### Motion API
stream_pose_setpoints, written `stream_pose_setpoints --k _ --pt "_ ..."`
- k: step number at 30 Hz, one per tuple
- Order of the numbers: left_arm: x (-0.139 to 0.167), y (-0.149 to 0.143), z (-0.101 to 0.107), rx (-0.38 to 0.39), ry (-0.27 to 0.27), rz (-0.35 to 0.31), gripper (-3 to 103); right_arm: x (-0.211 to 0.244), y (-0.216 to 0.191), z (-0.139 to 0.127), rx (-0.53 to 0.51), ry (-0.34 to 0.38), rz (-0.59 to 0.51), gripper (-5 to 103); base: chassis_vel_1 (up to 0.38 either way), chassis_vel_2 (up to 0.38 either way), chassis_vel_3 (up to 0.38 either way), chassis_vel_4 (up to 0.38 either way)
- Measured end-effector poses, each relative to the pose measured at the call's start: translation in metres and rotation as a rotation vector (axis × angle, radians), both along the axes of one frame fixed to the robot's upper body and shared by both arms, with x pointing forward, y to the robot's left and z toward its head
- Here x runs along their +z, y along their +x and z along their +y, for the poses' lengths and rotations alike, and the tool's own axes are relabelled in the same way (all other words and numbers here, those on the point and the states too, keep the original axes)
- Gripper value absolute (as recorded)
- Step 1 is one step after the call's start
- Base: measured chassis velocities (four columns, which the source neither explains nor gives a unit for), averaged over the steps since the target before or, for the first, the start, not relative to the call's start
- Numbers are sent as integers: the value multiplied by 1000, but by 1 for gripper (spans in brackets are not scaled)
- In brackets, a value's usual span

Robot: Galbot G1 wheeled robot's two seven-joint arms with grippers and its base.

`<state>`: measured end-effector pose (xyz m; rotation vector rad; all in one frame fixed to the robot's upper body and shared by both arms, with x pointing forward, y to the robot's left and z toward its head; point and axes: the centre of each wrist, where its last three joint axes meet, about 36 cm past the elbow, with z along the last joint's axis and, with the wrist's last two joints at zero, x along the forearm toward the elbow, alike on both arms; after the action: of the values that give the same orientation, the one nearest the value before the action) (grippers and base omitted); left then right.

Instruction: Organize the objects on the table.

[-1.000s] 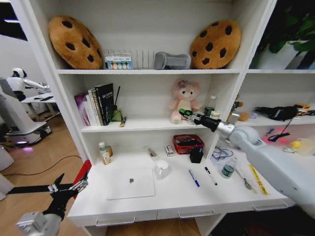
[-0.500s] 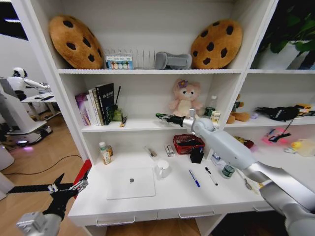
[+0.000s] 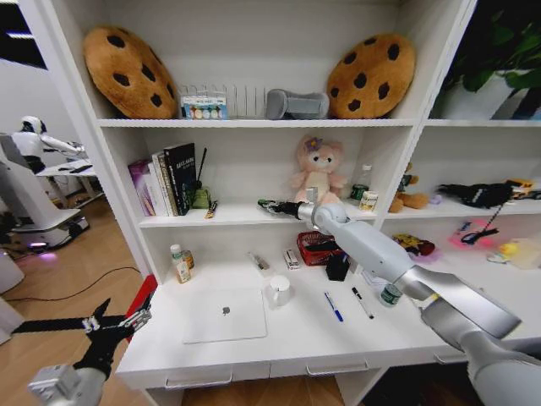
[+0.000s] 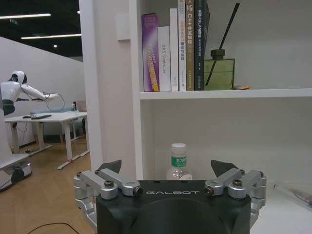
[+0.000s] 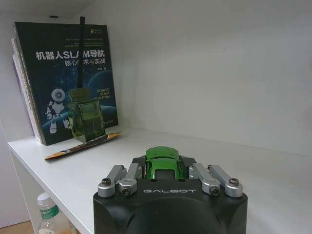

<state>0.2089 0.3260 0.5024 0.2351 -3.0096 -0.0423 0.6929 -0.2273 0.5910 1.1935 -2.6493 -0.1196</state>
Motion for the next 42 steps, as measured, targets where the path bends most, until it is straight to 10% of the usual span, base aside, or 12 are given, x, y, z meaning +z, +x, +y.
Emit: stream_pose_setpoints --k 17,27,36,42 --pt "0 0 0 0 0 0 100 -2 5 8 16 -34 1 33 0 0 0 0" --pt "0 0 0 0 0 0 100 10 -9 -6 0 -9 -8 68 0 0 0 0" --pt "0 0 0 0 0 0 100 75 -105 -43 17 110 -142 98 0 0 0 0" --pt "0 0 0 0 0 0 100 73 -221 -95 -153 -20 -310 100 0 0 0 0"
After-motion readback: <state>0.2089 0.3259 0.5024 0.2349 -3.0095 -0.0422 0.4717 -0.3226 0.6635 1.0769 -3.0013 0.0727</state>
